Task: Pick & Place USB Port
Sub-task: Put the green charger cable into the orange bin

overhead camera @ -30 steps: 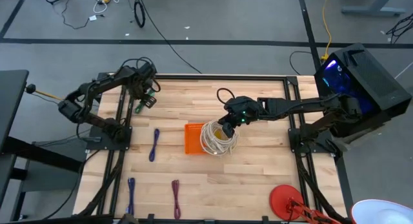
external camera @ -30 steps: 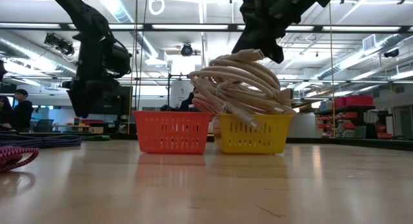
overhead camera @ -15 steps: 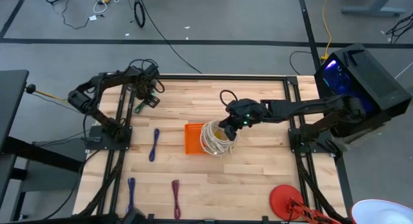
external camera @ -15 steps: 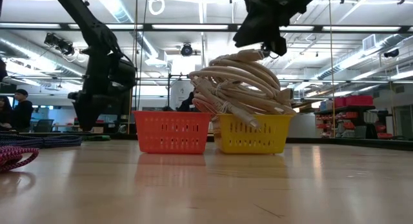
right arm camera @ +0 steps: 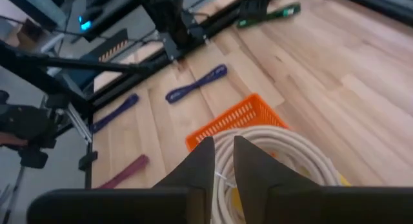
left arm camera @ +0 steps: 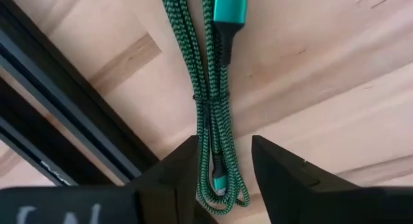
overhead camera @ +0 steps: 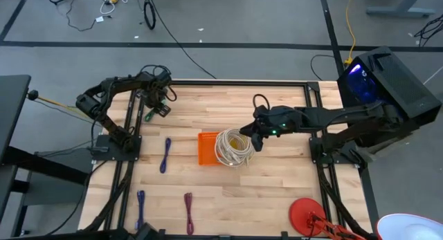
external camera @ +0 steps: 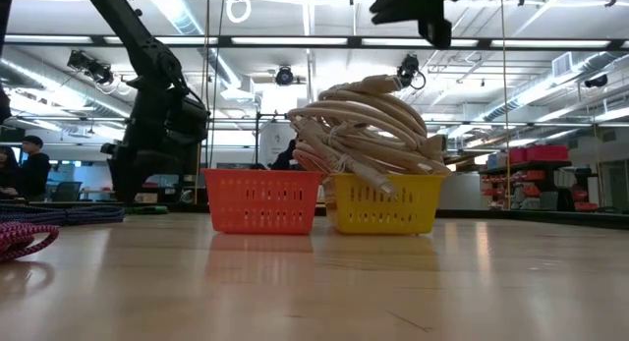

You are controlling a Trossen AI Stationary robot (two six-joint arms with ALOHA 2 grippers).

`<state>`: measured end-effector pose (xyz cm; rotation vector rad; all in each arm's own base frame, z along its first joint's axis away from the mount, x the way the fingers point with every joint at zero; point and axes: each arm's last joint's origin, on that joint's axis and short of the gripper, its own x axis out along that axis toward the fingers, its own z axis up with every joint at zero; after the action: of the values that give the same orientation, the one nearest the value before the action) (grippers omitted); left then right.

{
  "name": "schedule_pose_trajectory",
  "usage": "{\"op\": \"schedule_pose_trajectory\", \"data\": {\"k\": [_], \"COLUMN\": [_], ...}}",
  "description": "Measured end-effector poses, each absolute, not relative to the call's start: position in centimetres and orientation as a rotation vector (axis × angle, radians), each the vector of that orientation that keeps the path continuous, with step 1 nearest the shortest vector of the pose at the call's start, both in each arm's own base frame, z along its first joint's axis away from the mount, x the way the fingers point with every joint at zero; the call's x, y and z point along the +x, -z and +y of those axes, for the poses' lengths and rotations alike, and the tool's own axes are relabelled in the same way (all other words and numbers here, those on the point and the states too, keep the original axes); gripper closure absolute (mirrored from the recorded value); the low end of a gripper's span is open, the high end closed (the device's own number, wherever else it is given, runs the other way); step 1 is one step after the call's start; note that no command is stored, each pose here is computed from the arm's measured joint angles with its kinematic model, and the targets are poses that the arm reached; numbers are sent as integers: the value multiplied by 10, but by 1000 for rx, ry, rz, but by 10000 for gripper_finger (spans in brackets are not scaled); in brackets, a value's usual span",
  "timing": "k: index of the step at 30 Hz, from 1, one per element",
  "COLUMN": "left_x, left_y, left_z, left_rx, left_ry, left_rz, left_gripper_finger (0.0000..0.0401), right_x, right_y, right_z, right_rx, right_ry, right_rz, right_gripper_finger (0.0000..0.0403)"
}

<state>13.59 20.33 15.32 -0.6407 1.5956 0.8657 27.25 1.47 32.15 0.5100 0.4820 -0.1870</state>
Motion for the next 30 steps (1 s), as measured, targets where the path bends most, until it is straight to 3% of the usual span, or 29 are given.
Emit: {"op": "schedule_pose_trajectory", "data": {"k": [8,11,17,23,30], "left_x": [141,144,148,146,139], "left_y": [-152,-145,-125,-141,-145], "left_z": [198,191,170,187,190], "left_rx": [-698,-694,-461,-660,-637], "left_ry": [-839,-838,-826,-841,-876], "left_rz": [1568,1571,1754,1681,1754], "left_gripper_finger": [285,279,260,234,215], "right_x": [259,259,258,257,257], "right_y": [-335,-336,-335,-335,-335], "right_z": [22,25,32,35,37], "right_rx": [492,485,489,490,489], "right_ry": [199,207,183,173,170], "right_rz": [417,412,418,423,431], "right_gripper_finger": [342,342,342,342,342]}}
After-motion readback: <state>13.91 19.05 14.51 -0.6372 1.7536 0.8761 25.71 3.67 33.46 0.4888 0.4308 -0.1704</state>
